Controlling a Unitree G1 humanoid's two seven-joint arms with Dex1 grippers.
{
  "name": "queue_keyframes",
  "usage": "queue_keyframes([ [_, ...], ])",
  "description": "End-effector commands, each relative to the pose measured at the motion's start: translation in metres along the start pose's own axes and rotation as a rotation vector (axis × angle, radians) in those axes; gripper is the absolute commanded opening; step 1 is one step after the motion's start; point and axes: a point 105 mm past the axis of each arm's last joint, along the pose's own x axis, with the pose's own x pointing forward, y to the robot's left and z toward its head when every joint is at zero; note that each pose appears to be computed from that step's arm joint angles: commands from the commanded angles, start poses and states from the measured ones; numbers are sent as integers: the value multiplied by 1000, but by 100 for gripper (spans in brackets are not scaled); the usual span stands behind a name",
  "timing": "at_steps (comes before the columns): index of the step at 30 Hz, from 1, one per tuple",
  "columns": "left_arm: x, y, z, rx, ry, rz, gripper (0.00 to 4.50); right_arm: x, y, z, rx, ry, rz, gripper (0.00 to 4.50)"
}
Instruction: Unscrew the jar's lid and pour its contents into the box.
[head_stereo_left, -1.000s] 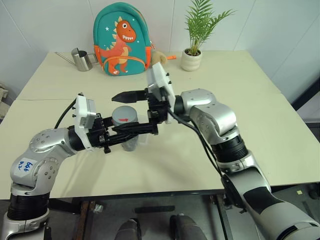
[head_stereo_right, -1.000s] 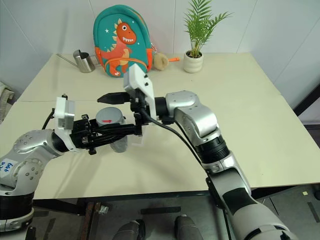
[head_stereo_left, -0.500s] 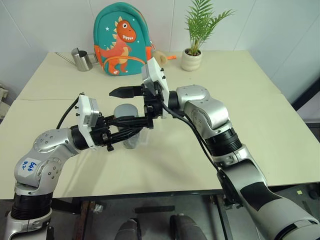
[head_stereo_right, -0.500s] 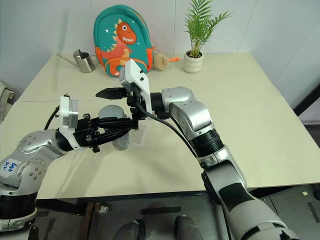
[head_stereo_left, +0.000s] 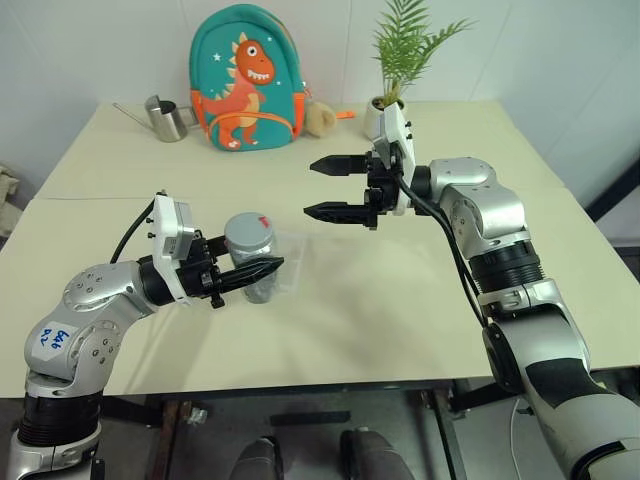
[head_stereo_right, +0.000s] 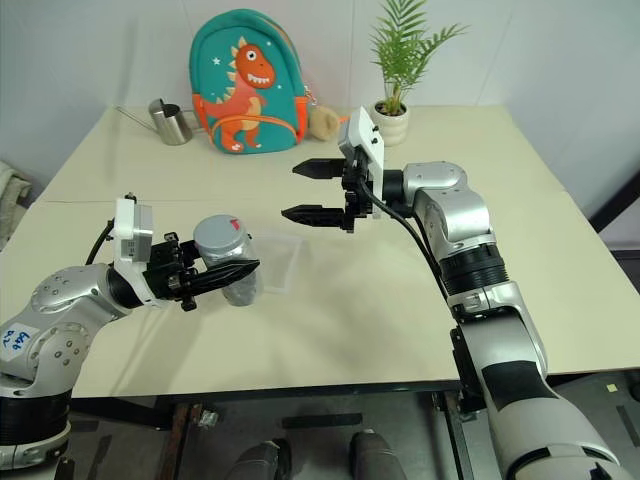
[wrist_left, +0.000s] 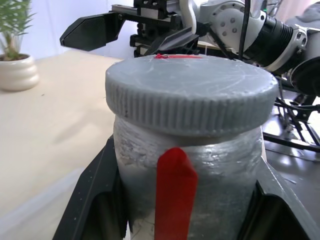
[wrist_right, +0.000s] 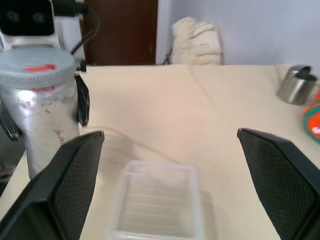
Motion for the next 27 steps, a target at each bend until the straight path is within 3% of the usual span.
queue_keyframes([
  [1, -2, -3, 13, 59, -25, -19, 202, -8, 8, 17, 3, -53, 48, 449],
  [7, -1, 0, 12, 62, -24, -22, 202, 14, 46, 37, 54, -146, 194, 449],
  [10, 1, 0, 12, 62, -26, -28, 202, 29, 57, 34, 34, -116, 206, 449],
  [27, 3, -2, 9, 58, -24, -35, 202, 72, 70, 39, 12, -114, 222, 449],
])
